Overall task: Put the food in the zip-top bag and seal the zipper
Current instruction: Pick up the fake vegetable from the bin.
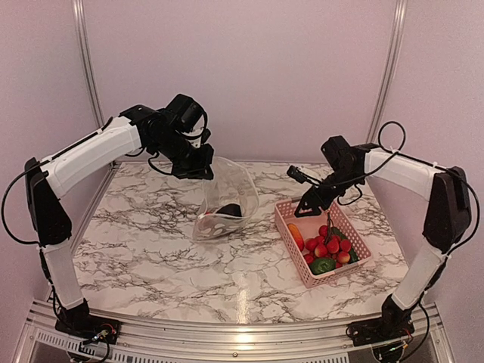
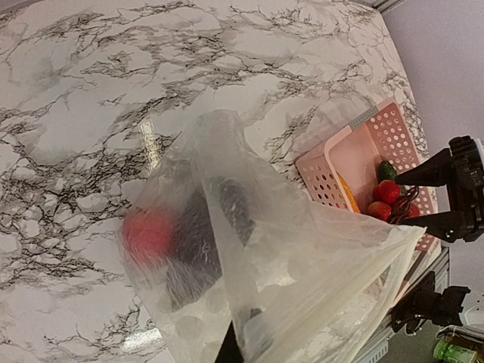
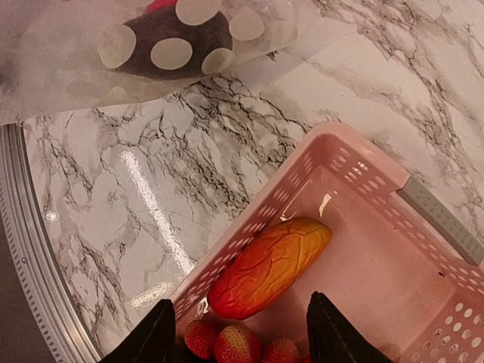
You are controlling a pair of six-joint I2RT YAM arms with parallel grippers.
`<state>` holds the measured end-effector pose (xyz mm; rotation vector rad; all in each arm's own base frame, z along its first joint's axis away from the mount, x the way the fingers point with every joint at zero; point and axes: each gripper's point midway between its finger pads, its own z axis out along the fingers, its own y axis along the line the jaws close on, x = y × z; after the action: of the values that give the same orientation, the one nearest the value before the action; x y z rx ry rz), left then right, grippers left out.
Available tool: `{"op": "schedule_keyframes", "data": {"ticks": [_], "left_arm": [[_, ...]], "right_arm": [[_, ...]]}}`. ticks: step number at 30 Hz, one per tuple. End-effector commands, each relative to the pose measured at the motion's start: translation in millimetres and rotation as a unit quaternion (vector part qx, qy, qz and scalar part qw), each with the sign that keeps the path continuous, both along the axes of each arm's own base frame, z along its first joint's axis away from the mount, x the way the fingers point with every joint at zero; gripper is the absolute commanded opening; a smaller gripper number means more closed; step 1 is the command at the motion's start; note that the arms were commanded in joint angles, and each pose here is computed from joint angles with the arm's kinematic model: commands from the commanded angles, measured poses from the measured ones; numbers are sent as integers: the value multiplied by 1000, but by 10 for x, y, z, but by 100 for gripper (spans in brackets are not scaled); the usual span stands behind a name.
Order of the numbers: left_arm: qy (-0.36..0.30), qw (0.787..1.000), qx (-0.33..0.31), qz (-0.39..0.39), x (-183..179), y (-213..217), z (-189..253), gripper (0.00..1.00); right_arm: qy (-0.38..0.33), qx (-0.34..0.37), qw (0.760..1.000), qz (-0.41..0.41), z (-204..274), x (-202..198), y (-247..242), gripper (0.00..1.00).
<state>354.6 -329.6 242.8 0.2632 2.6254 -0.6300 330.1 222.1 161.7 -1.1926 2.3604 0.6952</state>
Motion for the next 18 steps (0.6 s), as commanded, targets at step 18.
{"op": "schedule_keyframes", "data": {"ticks": [18], "left_arm": [[-12,998,15,56,35,197,108,0]], "right_arm": [[163,-40,979,-118,-1018,-53,-123,53]]}}
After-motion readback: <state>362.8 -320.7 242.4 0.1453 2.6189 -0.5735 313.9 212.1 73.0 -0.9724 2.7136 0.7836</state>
